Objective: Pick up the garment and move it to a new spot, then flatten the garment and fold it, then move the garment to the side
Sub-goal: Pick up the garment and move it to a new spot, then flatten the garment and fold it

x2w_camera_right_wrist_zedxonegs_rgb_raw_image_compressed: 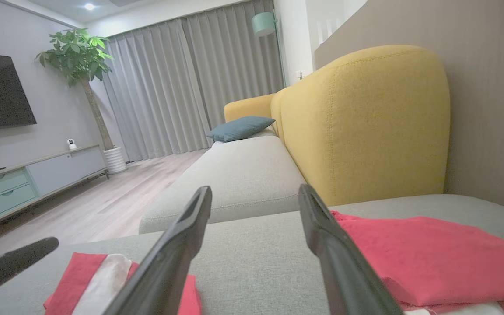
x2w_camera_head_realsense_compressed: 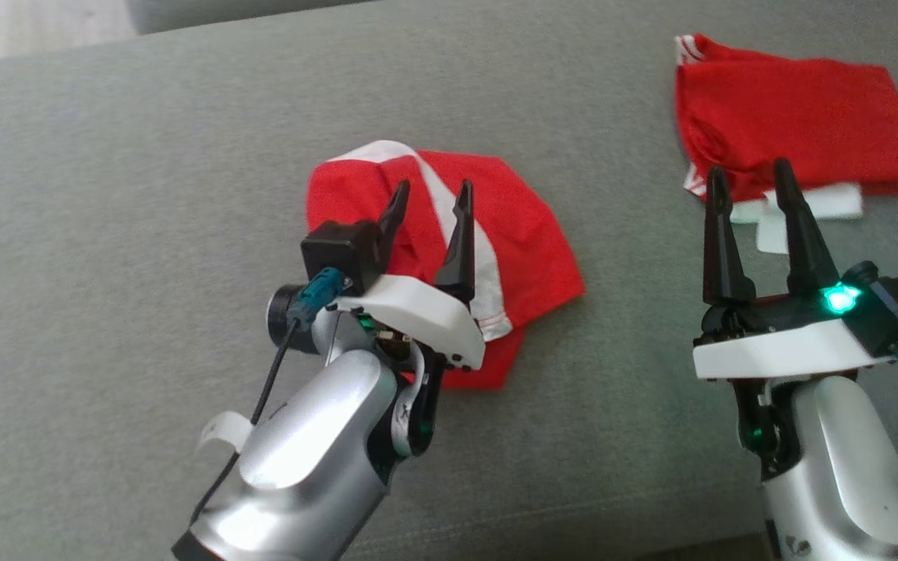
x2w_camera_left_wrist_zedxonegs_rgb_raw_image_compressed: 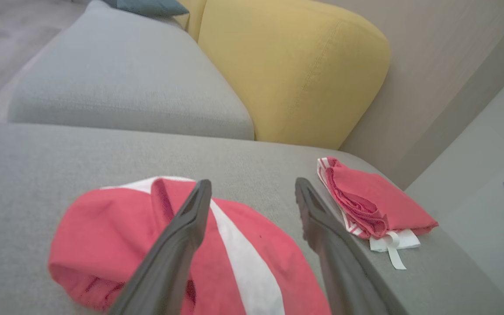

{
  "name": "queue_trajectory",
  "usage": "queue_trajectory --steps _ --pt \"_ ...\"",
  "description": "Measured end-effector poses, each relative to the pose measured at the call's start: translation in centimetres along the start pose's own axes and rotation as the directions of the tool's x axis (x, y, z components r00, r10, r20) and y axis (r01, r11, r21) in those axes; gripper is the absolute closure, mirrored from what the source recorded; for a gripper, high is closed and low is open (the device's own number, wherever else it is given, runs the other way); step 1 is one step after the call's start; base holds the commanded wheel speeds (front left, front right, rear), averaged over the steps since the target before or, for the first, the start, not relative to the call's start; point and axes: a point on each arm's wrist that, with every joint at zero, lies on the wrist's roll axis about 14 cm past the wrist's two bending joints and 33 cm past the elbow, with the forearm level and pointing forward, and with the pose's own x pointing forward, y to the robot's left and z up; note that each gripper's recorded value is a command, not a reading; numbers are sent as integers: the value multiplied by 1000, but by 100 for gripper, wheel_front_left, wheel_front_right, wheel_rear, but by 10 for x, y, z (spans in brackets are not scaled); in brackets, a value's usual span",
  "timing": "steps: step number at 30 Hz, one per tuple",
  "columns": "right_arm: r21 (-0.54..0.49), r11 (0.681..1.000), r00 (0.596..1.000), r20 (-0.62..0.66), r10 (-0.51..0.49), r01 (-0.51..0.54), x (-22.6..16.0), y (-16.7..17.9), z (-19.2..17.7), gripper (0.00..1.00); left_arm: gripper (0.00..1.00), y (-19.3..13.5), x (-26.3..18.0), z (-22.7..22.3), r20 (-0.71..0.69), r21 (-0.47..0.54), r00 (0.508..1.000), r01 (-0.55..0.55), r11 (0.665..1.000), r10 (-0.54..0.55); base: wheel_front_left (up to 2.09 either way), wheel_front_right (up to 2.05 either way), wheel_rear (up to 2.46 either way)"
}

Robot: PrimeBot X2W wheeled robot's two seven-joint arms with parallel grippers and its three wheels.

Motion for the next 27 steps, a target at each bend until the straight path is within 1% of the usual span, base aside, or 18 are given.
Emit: queue_trajectory --steps 3,9,13,15,18,23,25,27 --pt "5 1000 1000 0 22 -22 3 8 -1 0 0 8 -3 17 57 49 998 -19 999 16 0 0 0" --pt "12 998 998 -10 69 -69 3 26 -5 0 0 37 -12 56 179 149 982 -91 985 64 0 0 0" --pt "23 995 995 -29 96 -95 -1 37 -11 0 0 77 -29 74 232 204 963 -186 961 137 0 0 0" --pt "30 993 993 -42 114 -112 -3 43 -15 0 0 100 -45 74 236 235 956 -229 945 174 0 0 0" --pt "35 991 990 -61 128 -126 -8 49 -21 0 0 124 -70 65 222 270 951 -272 924 215 0 0 0" --pt "50 990 987 -82 139 -135 -13 54 -28 0 0 144 -104 56 221 247 930 -345 906 294 0 0 0" --pt "52 989 986 -93 140 -136 -15 54 -32 0 0 149 -112 55 227 212 917 -376 902 328 0 0 0" --pt "55 988 985 -95 147 -142 -14 56 -33 0 0 150 -116 56 238 196 911 -384 902 336 0 0 0"
